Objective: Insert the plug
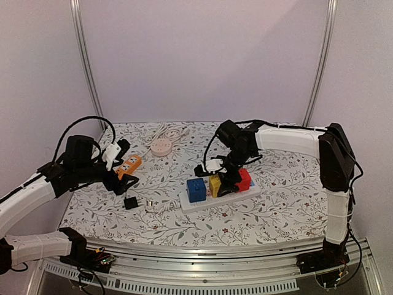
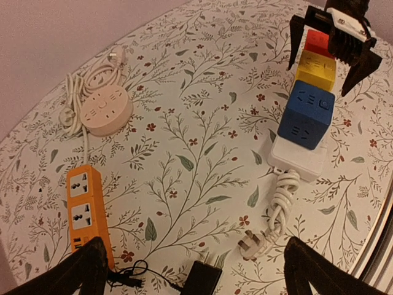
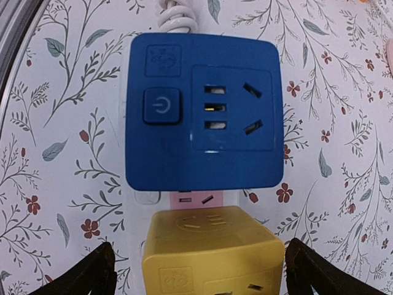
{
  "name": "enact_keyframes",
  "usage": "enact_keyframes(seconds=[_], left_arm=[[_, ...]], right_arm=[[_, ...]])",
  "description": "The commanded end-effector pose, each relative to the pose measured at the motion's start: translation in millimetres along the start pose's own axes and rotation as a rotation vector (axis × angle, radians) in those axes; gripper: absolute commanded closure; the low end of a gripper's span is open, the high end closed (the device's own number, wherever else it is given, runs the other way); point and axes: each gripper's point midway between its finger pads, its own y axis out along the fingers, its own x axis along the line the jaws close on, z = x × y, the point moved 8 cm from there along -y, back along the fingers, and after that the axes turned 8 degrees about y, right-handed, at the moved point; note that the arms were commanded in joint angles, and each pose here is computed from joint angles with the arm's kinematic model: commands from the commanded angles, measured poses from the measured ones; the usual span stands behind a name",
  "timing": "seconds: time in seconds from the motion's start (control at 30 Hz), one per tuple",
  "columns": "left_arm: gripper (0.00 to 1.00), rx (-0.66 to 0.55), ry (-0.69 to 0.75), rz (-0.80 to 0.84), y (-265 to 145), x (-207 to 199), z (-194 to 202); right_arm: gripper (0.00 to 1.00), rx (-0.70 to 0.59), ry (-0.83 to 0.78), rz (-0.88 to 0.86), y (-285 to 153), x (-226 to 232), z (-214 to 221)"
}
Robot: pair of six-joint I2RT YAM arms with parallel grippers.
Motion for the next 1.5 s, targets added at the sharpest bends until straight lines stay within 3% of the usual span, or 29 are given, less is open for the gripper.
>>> enact_keyframes(seconds=[0.0,0.1,0.23,0.37,0.53,0.77,1.13,1.37,1.47], left_arm=[[0.01,-0.010,-0.018,0.000,-1.6,1.0,1.9],[0.01,-0.007,-0.015,-0.005,-1.8,2.1,2.1],[0.00,-0.012,-0.013,-0.005,-0.6,2.1,2.5],[0.01,-0.018,-0.004,-0.013,-0.6,3.2,1.2],[0.00,-0.021,0.004,-0.017,-0.1,3.9,0.7],[0.00,-0.024,0.021,-0.029,-0.2,5.7,-1.2],[0.01,-0.003,0.008,-0.088,-0.2,13.5,-2.5],[0.00,0.061,-0.039,-0.147,-0.1,28.2,-3.9],[0.00,0.134,-0.049,-0.159,-0.3,38.0,-9.8]], right_arm=[[0.08,0.061,0.011,0.020,14.3,-13.5,6.6],[0.17,0.062,0.013,0.026,15.3,-14.7,6.7],[0.39,0.059,0.003,0.060,12.8,-14.6,7.4],[0.52,0.071,0.034,0.126,6.1,-17.1,14.4],[0.58,0.137,0.181,0.231,-0.7,-28.5,47.2],[0.58,0.284,0.362,0.349,-14.7,-37.0,103.0],[0.57,0.415,0.991,0.628,-83.9,-76.6,268.8],[0.52,0.391,1.077,0.640,-87.9,-85.2,284.3],[0.40,0.369,1.092,0.665,-95.0,-90.1,280.3]])
